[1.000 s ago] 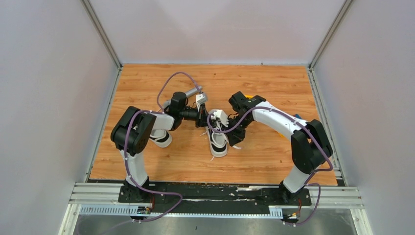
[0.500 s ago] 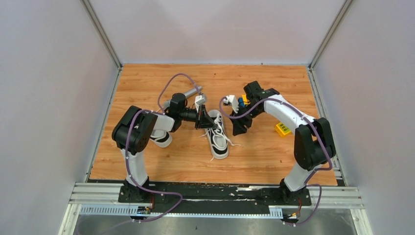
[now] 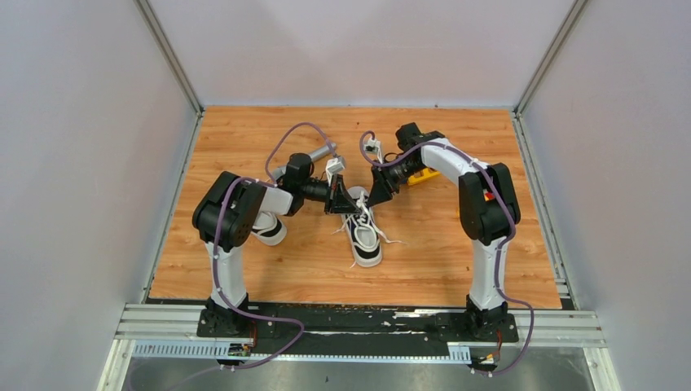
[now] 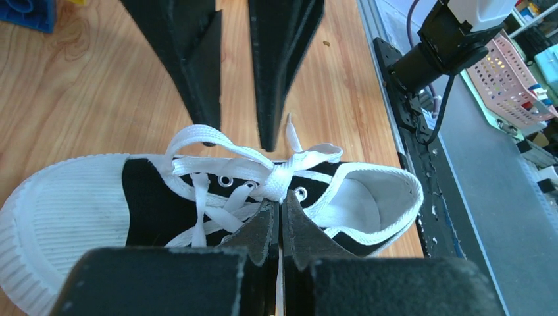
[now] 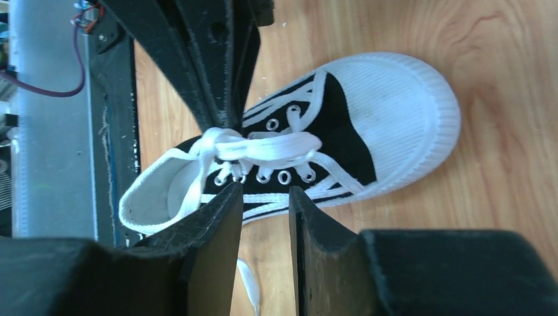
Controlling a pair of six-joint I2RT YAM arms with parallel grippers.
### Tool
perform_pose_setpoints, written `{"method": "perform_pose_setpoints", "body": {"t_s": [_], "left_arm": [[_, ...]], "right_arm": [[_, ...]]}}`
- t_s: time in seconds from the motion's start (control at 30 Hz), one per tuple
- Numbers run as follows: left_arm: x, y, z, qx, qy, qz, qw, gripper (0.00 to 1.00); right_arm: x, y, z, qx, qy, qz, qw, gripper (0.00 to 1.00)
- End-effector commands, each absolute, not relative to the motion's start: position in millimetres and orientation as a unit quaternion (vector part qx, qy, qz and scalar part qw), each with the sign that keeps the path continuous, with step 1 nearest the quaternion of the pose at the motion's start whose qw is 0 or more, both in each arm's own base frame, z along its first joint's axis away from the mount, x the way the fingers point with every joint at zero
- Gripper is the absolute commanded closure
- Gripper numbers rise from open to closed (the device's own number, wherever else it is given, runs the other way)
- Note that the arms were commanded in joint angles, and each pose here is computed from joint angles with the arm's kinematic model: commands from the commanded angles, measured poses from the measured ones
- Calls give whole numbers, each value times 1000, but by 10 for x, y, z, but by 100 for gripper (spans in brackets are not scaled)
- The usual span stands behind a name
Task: Tie the shoes
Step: Wrap the shoelace around the shoelace.
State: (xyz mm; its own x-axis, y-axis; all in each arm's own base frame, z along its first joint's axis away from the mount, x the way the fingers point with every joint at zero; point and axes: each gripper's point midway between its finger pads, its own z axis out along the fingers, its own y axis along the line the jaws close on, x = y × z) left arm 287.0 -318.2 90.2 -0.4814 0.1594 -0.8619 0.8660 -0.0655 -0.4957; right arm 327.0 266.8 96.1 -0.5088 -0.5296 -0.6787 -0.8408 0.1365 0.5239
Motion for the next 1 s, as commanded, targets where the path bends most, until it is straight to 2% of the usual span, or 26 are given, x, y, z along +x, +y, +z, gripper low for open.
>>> {"method": "perform_pose_setpoints", "body": {"t_s": [0.0,0.17,0.53,0.77,0.97], "left_arm": [[2979,-3138,880,410,638,-587,285,100],[2930,-3055,763,419,670,-560,249,100],[2839,-2986,876,457,654,-549,249,100],[2963,-3015,788,448,667,-536,259,100],[3049,-3038,800,438,677,-530,261,100]], "right_arm": [[3211,2821,1209,-473,692,514,181,68],[3172,2910,1153,-485,684,516,175,67],[3141,2978,958,-501,691,495,162,66],[3106,2980,1272,-505,676,505,182,62],[3154,2847,1304,-492,695,493,181,65]]}}
